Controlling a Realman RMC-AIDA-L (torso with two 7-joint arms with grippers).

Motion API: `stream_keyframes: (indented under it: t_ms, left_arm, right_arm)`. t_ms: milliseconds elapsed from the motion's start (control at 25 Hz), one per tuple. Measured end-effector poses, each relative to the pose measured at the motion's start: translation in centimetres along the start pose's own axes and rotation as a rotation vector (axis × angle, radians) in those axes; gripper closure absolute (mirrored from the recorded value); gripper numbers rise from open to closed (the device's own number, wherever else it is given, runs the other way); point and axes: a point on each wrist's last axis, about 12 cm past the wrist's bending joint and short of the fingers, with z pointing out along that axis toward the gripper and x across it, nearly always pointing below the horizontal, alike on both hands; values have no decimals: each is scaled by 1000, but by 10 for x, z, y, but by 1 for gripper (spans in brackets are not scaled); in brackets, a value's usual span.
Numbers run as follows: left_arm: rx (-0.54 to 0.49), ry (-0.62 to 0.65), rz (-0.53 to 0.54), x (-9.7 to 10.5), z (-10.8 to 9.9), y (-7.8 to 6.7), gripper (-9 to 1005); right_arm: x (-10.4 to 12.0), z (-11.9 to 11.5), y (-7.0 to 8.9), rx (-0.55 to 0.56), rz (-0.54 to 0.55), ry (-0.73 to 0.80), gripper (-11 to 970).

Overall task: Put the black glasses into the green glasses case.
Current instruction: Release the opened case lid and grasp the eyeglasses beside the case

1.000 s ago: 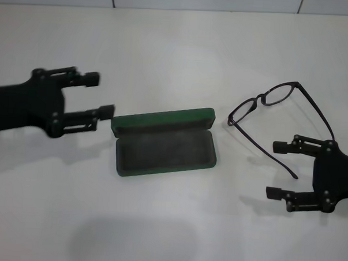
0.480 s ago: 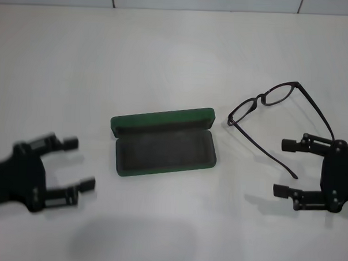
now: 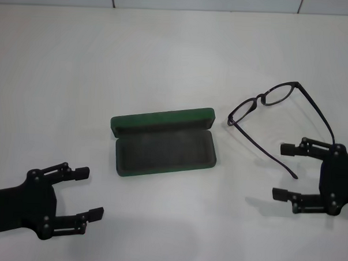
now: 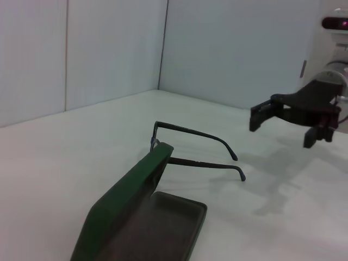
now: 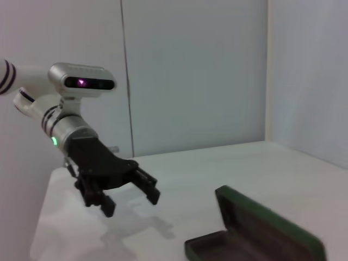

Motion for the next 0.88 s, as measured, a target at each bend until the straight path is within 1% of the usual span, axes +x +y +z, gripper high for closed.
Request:
stream_keyframes:
  t_ms: [80,160,240,320,400,480,600,640,680,720,760,880]
  left_arm:
    - [3,2,-8,0,0,1,143]
    - [6,6,-12,0,1,1,143]
    - [7,7,-14,0,1,1,144]
    - [9,8,-19,0,1,0,144]
    - [13,8,-25,0,2,0,144]
    - [14,8,-29,1,2,-1,144]
    - [17,7,-28,1,2,-1,144]
    - [24,4,-21,-2,5,0,144]
    - [26,3,-20,-2,5,1,144]
    - [27,2,-18,-3,6,1,144]
    - [29,2,-16,-4,7,2,144]
    - [33,1,-14,-4,7,2,144]
  right_arm:
    - [-7,0,-6,4,-3,9,117]
    - [-21,0,-19,3,6,44,120]
    - [-40,-1,-36,-6,25,99,123]
    - [-66,1,-56,-23,45,192,127]
    - [-80,3,-67,-32,54,258,130]
    - [-102,7,-81,-39,48,351,133]
    - [-131,16,-96,-48,1,493,138]
    - [-139,18,-99,-44,-21,544,159]
    - [-145,20,-101,-42,-40,581,180]
    - [-153,24,-104,-39,-70,632,180]
    - [-161,31,-106,-42,-112,687,180]
    - [-177,53,-106,-63,-223,791,181]
